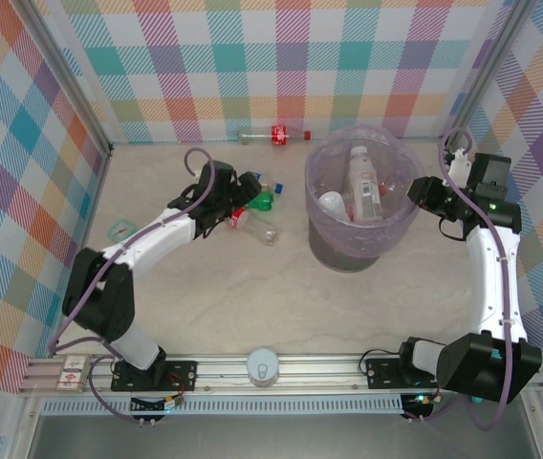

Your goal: Put the plastic bottles in the bin

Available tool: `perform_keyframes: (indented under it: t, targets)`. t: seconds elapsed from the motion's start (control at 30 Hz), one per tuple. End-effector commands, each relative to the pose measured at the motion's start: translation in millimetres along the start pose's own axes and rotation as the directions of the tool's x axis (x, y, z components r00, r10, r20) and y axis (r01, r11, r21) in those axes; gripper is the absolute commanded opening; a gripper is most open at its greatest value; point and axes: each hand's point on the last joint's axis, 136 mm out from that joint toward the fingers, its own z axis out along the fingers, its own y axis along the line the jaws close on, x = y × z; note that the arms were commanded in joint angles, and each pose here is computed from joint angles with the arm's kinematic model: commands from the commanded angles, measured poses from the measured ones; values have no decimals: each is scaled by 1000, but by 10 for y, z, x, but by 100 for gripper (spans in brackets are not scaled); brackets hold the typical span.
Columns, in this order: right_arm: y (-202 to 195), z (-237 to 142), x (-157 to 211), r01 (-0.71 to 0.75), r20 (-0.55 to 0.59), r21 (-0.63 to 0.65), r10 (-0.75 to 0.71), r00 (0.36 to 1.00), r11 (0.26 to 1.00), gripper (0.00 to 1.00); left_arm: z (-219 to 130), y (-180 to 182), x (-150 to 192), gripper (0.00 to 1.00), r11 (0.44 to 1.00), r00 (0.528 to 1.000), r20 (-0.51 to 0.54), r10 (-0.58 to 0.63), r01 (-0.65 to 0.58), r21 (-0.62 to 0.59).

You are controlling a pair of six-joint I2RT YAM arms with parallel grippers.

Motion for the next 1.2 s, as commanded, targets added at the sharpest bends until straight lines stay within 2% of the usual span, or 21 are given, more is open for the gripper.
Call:
perform_keyframes:
  t: [0.0,0.23,0.47,0.73,1.0,1.17]
  targets:
    - [90,-150,-24,41,24,-1,-41,999,999,31,132,14,-132,88,991,990,46,-130,129,23]
    - [71,-184,45,48,13,12,-48,999,999,31,592,331,70,92,975,977,26,-213,214,-60]
    - [61,-192,50,49,14,17,-49,999,999,31,717,552,210,92,960,964,28,-263,264,-96]
    - [50,-196,74,50,14,22,-51,999,999,31,865,721,344,82,943,951,20,-309,309,-120]
    - [84,-217,71,50,18,8,-50,999,999,31,726,664,268,63,942,946,46,-320,323,-89]
    - [119,-239,40,56,27,-4,-56,998,998,31,356,388,2,58,958,954,96,-284,286,-9]
